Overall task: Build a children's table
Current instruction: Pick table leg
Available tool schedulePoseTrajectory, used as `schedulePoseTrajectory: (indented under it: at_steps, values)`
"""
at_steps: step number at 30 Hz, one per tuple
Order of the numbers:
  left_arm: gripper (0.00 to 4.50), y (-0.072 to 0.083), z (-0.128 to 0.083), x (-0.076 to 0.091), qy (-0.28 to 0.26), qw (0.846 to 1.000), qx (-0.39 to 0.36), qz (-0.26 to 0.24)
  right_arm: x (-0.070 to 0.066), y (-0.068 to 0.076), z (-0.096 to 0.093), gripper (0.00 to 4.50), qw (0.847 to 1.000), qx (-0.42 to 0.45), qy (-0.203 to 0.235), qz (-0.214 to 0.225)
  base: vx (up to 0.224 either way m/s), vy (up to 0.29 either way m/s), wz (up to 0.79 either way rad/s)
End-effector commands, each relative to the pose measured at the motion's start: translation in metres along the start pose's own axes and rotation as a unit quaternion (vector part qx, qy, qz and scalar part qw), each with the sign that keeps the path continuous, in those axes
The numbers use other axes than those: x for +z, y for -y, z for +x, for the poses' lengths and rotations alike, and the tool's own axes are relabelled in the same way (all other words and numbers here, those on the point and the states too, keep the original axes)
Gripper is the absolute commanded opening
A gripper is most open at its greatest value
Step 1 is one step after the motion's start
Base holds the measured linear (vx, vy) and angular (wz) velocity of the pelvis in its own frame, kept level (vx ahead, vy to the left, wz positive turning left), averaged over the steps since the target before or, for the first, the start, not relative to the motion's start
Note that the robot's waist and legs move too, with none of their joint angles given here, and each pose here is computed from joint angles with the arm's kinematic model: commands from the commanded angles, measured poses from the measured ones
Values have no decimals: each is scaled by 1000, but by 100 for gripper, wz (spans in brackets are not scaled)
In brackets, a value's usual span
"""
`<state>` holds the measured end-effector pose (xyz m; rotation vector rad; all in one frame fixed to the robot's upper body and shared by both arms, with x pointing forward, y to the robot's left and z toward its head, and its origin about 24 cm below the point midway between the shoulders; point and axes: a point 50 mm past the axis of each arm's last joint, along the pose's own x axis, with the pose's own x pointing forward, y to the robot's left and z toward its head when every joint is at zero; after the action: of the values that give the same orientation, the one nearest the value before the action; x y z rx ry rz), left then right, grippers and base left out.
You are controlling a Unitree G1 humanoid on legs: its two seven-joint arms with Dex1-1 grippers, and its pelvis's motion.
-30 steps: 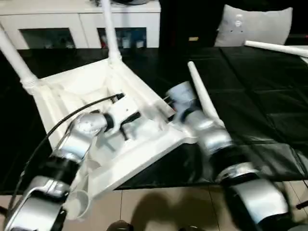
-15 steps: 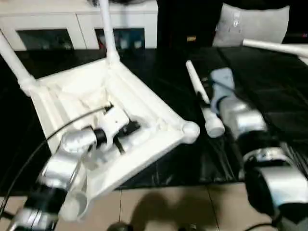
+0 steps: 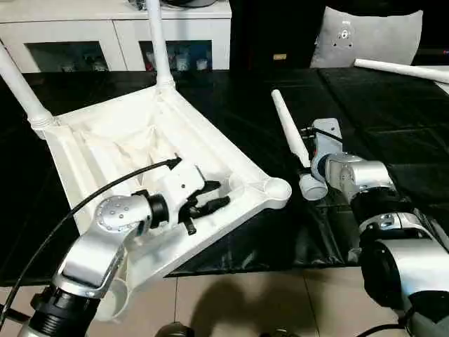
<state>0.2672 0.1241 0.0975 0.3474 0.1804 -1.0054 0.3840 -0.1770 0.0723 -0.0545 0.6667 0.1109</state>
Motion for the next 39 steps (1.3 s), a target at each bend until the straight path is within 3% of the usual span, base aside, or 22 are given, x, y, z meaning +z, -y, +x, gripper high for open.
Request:
schedulePoseTrajectory:
  at_steps: [1, 14, 15, 16, 19, 22, 24, 27, 34, 39]
  values:
    - [224, 3, 0, 1, -8, 1000, 4, 7, -10, 0, 2, 450, 999, 4, -37, 4, 0, 0, 0]
    - [320, 6, 4, 2, -17, 1000, 1, 13, -27, 20, 0, 321, 996, 2, -85, 30, 0, 0, 0]
    - [320, 6, 4, 2, -17, 1000, 1, 13, -27, 21, 0, 321, 996, 2, -86, 29, 0, 0, 0]
    - [347, 6, 4, 2, -17, 1000, 1, 13, -27, 21, 0, 301, 996, 3, -86, 29, 0, 0, 0]
    - [350, 5, 4, 3, -18, 1000, 2, 14, -29, 23, -1, 289, 996, 2, -89, 32, 0, 0, 0]
    - [393, 6, 5, 3, -18, 1000, 2, 14, -30, 24, 0, 258, 995, 5, -94, 29, 0, 0, 0]
    - [392, 6, 5, 3, -18, 1000, 2, 13, -32, 23, 0, 243, 995, 9, -97, 26, 0, 0, 0]
    - [432, 7, 5, 2, -19, 1000, 2, 12, -33, 21, 1, 216, 995, 19, -98, 23, 0, 0, 0]
    - [450, 7, 6, 1, -24, 1000, 2, 14, -40, 20, 2, 188, 994, 18, -107, 21, 0, 0, 0]
    - [450, 5, 7, 2, -23, 1000, 4, 17, -39, 23, 3, 186, 995, 8, -90, 36, 0, 0, 0]
